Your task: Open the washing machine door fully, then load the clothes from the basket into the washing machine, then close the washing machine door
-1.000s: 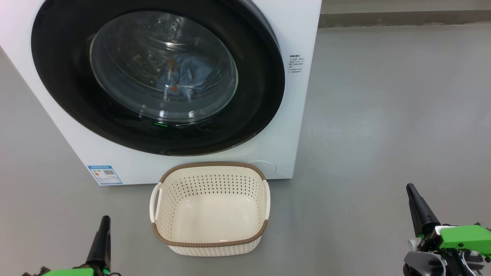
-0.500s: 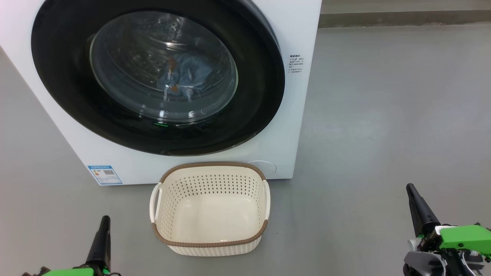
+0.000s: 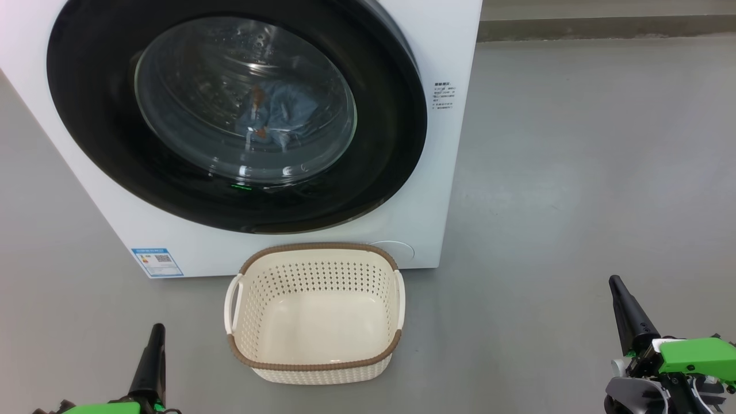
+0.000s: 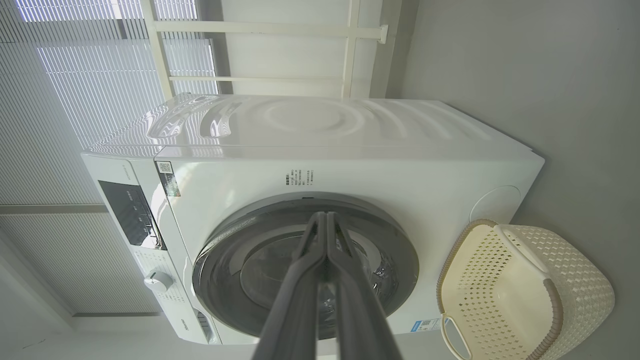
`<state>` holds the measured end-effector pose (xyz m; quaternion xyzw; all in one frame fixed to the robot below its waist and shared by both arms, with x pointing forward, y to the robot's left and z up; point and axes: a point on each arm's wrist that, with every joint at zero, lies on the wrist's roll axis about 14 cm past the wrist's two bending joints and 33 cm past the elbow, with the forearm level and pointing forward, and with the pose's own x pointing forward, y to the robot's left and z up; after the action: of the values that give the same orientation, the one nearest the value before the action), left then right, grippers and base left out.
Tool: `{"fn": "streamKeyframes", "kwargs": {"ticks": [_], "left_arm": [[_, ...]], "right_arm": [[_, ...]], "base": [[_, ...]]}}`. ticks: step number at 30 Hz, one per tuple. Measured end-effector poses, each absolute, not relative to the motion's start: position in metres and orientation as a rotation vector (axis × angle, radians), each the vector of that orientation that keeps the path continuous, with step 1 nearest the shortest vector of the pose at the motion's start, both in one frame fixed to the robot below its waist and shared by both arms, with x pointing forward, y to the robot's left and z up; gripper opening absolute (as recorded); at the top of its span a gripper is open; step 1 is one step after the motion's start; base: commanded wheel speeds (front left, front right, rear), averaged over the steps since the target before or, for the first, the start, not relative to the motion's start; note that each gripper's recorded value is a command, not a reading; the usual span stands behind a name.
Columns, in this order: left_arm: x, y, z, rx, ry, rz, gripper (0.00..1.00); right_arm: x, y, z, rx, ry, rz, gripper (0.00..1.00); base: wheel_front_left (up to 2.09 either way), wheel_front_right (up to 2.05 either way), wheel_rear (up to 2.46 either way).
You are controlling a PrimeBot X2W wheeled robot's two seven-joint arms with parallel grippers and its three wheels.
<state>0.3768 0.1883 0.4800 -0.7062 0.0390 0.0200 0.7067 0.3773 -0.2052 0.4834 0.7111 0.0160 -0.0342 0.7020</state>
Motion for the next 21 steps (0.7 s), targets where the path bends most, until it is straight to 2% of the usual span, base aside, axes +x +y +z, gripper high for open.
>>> {"fn": "streamKeyframes", "kwargs": {"ticks": [21], "left_arm": [[0.3768,0.1883,0.4801,-1.569,0.087,0.044,0.0]], "right_arm": [[0.3773,-0.2052,0.4834,1.583,0.036,-0.076,0.0]], "base": [[0.0,0.0,0.0]]}}
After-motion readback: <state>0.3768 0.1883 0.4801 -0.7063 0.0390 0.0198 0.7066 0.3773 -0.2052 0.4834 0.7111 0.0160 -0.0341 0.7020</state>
